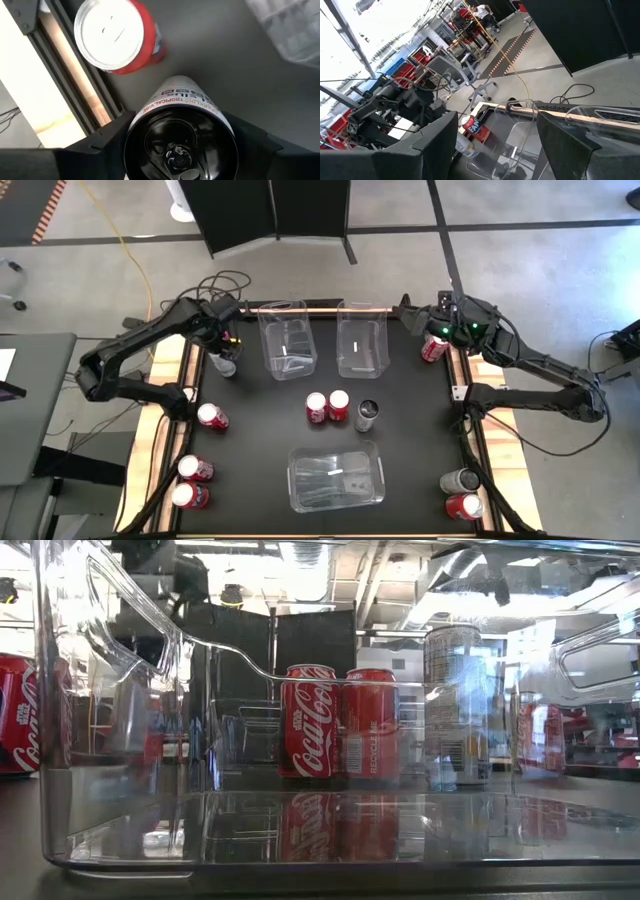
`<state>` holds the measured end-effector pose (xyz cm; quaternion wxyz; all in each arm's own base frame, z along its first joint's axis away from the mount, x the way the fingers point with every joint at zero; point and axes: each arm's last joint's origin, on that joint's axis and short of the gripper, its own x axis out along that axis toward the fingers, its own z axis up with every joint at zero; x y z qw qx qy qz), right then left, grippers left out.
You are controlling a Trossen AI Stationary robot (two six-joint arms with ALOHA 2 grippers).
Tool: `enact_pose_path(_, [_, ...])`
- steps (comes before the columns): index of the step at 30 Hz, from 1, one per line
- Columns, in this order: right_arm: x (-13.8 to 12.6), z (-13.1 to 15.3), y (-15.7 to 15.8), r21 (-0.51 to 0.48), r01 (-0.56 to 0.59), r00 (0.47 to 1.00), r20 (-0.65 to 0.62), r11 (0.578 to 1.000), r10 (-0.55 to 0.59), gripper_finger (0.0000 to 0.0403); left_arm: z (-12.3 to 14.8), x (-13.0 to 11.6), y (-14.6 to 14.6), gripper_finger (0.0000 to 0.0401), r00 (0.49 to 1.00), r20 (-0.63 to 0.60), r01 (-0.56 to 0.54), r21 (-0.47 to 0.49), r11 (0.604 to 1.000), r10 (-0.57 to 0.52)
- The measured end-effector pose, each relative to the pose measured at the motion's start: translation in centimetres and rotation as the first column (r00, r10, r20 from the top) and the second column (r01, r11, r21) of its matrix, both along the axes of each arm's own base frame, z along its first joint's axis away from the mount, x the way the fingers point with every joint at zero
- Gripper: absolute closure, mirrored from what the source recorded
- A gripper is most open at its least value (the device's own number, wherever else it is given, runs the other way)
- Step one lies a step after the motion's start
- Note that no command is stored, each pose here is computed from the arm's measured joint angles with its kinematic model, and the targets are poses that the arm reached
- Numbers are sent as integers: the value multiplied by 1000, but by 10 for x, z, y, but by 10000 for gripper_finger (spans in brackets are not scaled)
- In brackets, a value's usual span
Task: Sort soda cans
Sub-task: Put the top left white soda can in the top left transparent bin
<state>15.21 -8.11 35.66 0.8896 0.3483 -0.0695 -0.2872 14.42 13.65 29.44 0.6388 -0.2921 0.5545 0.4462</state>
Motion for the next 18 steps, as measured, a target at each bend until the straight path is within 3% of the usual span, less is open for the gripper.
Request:
enact_pose_path(4, [0, 0, 1, -1, -5, 1000, 3, 1000, 5, 112, 28, 0, -1, 147, 999, 52, 16, 20, 1000, -17])
enact_pose_path(10, [1, 0, 3, 0, -18, 1000, 3, 1000, 18, 112, 77, 12, 6, 147, 982, 183, 34, 124, 992, -56])
enact_pose_path(18, [2, 0, 4, 2, -25, 1000, 4, 1000, 25, 112, 100, 64, 43, 147, 968, 166, 158, 175, 972, -187])
